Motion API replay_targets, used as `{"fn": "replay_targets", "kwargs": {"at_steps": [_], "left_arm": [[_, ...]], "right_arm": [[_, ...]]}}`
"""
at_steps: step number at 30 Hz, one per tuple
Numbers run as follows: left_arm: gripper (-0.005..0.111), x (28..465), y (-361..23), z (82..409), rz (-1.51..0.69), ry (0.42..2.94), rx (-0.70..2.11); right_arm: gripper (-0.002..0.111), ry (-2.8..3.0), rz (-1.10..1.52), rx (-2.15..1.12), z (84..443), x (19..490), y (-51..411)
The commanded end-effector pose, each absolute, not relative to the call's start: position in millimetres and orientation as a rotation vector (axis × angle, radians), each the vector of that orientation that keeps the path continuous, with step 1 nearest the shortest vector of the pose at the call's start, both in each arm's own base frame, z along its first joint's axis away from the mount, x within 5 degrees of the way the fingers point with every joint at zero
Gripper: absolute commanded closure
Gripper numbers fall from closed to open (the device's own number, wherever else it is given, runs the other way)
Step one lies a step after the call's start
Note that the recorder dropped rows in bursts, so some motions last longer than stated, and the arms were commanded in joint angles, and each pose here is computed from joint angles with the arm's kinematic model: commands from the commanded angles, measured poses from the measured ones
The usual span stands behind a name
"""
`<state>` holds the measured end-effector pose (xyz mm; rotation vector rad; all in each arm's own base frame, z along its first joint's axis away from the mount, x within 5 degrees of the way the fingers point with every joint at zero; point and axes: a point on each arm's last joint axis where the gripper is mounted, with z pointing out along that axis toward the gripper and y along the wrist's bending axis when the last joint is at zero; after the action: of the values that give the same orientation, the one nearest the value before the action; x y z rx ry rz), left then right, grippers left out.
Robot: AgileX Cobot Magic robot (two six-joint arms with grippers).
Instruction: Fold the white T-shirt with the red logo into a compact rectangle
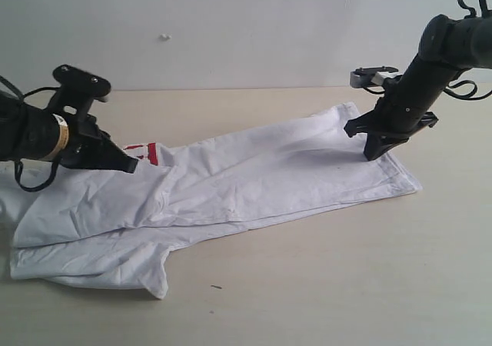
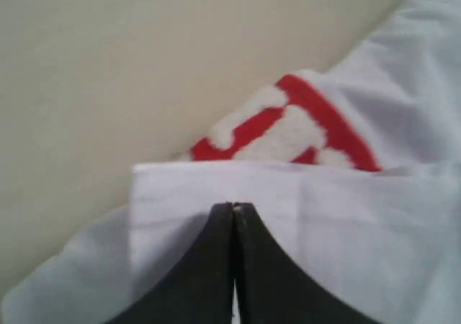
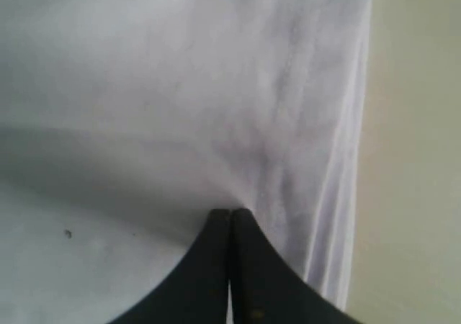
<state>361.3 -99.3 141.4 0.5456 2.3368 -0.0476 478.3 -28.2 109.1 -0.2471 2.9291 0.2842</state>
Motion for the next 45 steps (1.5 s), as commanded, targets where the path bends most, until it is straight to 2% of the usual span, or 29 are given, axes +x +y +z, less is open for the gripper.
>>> {"fn": "replay_targets", "kwargs": {"at_steps": [1, 6, 9, 11, 13, 14, 15, 16, 17, 18, 19, 20, 21, 25, 29, 31, 33, 35, 37, 40, 41, 42, 45], "left_arm": [[0.107, 366, -73, 120, -0.022, 2.419, 0.441], [0.107, 366, -67, 90, -0.022, 2.502, 0.439], [0.107, 368, -66, 93, -0.003, 2.49, 0.438], [0.107, 369, -66, 116, 0.002, 2.428, 0.423], [0.107, 367, -68, 156, -0.03, 2.326, 0.404], [0.107, 360, -74, 181, -0.121, 2.265, 0.436], [0.106, 346, -88, 206, -0.334, 2.204, 0.516], [0.104, 337, -96, 215, -0.458, 2.176, 0.571], [0.095, 319, -111, 225, -0.628, 2.136, 0.674], [0.088, 309, -118, 225, -0.664, 2.139, 0.697], [0.077, 289, -129, 217, -0.657, 2.165, 0.737], [0.075, 277, -135, 211, -0.645, 2.175, 0.78], [0.075, 253, -145, 197, -0.596, 2.185, 0.893], [0.073, 209, -153, 157, -0.309, 2.259, 1.039], [0.055, 191, -171, 133, -0.127, 2.275, 1.131], [0.052, 196, -165, 111, 0.074, 2.318, 1.133], [0.051, 200, -168, 98, 0.112, 2.371, 1.153], [0.052, 205, -170, 93, 0.156, 2.391, 1.162], [0.057, 211, -169, 94, 0.231, 2.419, 1.107], [0.08, 215, -171, 104, 0.274, 2.425, 1.114], [0.094, 213, -174, 110, 0.253, 2.425, 1.139], [0.103, 212, -175, 115, 0.247, 2.422, 1.161], [0.106, 203, -181, 135, 0.219, 2.411, 1.255]], "right_arm": [[0.108, 2.925, 0.295, -0.246, 108, 479, -29], [0.108, 2.925, 0.295, -0.246, 108, 479, -29], [0.108, 2.924, 0.294, -0.245, 108, 479, -29], [0.108, 2.924, 0.294, -0.245, 108, 479, -29], [0.108, 2.924, 0.294, -0.245, 108, 479, -29], [0.108, 2.917, 0.29, -0.244, 108, 480, -30], [0.108, 2.914, 0.288, -0.243, 108, 480, -30], [0.108, 2.914, 0.288, -0.243, 108, 480, -30], [0.108, 2.923, 0.294, -0.245, 108, 479, -29], [0.108, 2.927, 0.296, -0.247, 108, 479, -29], [0.108, 2.931, 0.299, -0.248, 108, 478, -29], [0.108, 2.931, 0.299, -0.248, 108, 478, -29], [0.108, 2.927, 0.315, -0.237, 108, 479, -28], [0.108, 2.937, 0.363, -0.221, 109, 477, -26], [0.108, 2.949, 0.391, -0.219, 109, 476, -24], [0.108, 2.95, 0.391, -0.221, 108, 476, -24], [0.108, 2.947, 0.389, -0.22, 108, 476, -24], [0.108, 2.947, 0.389, -0.22, 108, 476, -24], [0.108, 2.94, 0.384, -0.218, 109, 477, -25], [0.108, 2.933, 0.379, -0.216, 109, 477, -25], [0.108, 2.932, 0.378, -0.215, 109, 477, -25], [0.108, 2.932, 0.378, -0.215, 109, 477, -25], [0.108, 2.93, 0.377, -0.215, 109, 478, -25]]}}
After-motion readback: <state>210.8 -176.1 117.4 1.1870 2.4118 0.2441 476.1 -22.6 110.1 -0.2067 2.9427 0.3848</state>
